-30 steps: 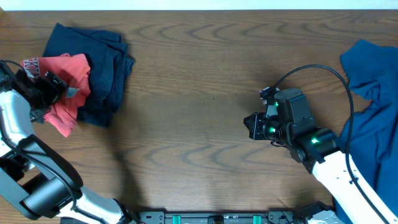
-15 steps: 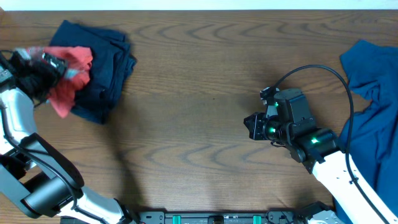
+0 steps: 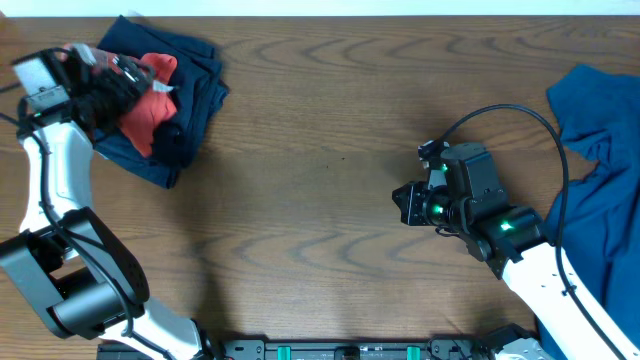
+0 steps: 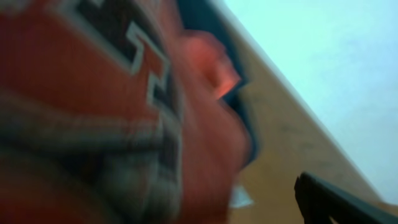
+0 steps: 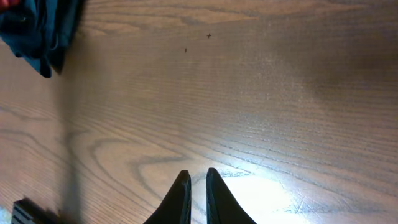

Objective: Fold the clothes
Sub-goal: 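Press the coral bundle down onto the navy stack with the left gripper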

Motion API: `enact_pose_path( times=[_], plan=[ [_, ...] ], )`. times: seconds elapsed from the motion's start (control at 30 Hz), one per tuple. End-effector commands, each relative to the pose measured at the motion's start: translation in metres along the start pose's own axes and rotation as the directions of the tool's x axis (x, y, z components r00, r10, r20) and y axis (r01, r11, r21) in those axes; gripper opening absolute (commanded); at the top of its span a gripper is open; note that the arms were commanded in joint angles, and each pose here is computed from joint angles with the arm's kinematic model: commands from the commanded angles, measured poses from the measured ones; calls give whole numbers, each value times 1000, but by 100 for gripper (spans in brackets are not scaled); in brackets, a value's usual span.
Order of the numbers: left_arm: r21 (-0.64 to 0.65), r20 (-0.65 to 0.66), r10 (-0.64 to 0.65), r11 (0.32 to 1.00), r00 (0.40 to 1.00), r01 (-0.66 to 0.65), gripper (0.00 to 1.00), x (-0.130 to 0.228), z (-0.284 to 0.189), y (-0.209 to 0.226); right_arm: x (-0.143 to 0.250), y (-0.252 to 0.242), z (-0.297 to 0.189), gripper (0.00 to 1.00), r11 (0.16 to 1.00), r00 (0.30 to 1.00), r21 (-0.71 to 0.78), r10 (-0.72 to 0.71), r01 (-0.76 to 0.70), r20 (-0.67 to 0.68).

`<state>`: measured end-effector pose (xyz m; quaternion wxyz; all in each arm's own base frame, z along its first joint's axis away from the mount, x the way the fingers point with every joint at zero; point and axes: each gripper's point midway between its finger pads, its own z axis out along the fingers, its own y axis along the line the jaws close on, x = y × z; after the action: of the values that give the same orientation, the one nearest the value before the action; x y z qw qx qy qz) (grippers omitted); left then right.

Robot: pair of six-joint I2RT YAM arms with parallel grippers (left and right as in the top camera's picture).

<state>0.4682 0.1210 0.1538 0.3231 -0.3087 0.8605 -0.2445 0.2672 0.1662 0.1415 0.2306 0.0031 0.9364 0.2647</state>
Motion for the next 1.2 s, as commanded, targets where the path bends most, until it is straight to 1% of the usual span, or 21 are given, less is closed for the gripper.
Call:
enact_pose_path(
  times=[0.0, 0.1, 0.17, 0.23, 0.27, 0.37, 0.4, 0.43, 0.47, 0.53, 0.57, 0.63, 0.67, 0.7, 0.8, 0.9, 1.03, 1.17],
  plan=[
    [-252, 40, -14, 968, 999, 24, 98, -2, -10, 44, -1, -3, -1, 9, 1000, 1000, 7, -7, 7, 0],
    [-402, 39, -10, 915, 999, 25, 98, 3, -20, 71, -1, -3, -1, 9, 1000, 1000, 6, -8, 8, 2],
    [-449, 33, -16, 893, 999, 29, 98, 7, -24, 80, -1, -3, -1, 9, 1000, 1000, 6, -8, 8, 2],
    [-446, 15, -28, 894, 1000, 31, 98, 12, -24, 80, -1, -3, -1, 9, 1000, 1000, 6, -8, 8, 1],
    [-420, 0, -35, 907, 999, 32, 98, 14, -22, 75, -1, -3, -1, 9, 1000, 1000, 6, -8, 8, 1],
    [-277, -50, -50, 960, 997, 35, 98, 22, -13, 50, -1, -4, -1, 9, 1000, 1000, 8, -7, 7, -1],
    [-264, -54, -51, 964, 997, 35, 98, 22, -12, 48, -1, -4, -1, 9, 1000, 1000, 8, -7, 7, -1],
    [-284, -60, -37, 959, 998, 18, 98, 23, -13, 52, -1, -4, -1, 9, 1000, 1000, 8, -7, 7, -1],
    [-325, -62, -49, 945, 997, 26, 98, 25, -17, 59, -1, -4, -1, 9, 1000, 1000, 8, -7, 7, -1],
    [-438, -42, -135, 893, 990, 103, 98, 31, -29, 77, -1, -3, -1, 9, 1000, 1000, 7, -7, 7, -2],
    [-523, -28, -178, 841, 984, 138, 98, 35, -41, 89, 0, -3, -1, 9, 1000, 1000, 5, -7, 7, -3],
    [-653, -20, -215, 743, 976, 150, 98, 40, -70, 101, 0, -3, -1, 9, 1000, 1000, 5, -7, 7, -3],
    [-690, -27, -224, 709, 974, 144, 98, 42, -83, 101, 0, -3, -1, 9, 1000, 1000, 5, -7, 7, -3],
    [-709, -31, -229, 691, 973, 140, 98, 41, -94, 98, 0, -3, -1, 9, 1000, 1000, 5, -7, 7, -3],
    [-730, -20, -216, 670, 976, 133, 98, 29, -121, 83, 0, -3, -1, 9, 1000, 1000, 5, -7, 7, -3],
    [-715, -8, -205, 685, 979, 138, 98, 20, -131, 69, 0, -3, -1, 9, 1000, 1000, 5, -7, 7, -3],
    [-595, -112, -217, 796, 970, 109, 98, 30, -115, 46, 1, -3, -1, 9, 1000, 1000, 6, -6, 6, -7],
    [-420, -189, -246, 895, 951, 148, 98, 38, -94, 16, 1, -4, -1, 9, 1000, 1000, 8, -5, 5, -9]
  ],
)
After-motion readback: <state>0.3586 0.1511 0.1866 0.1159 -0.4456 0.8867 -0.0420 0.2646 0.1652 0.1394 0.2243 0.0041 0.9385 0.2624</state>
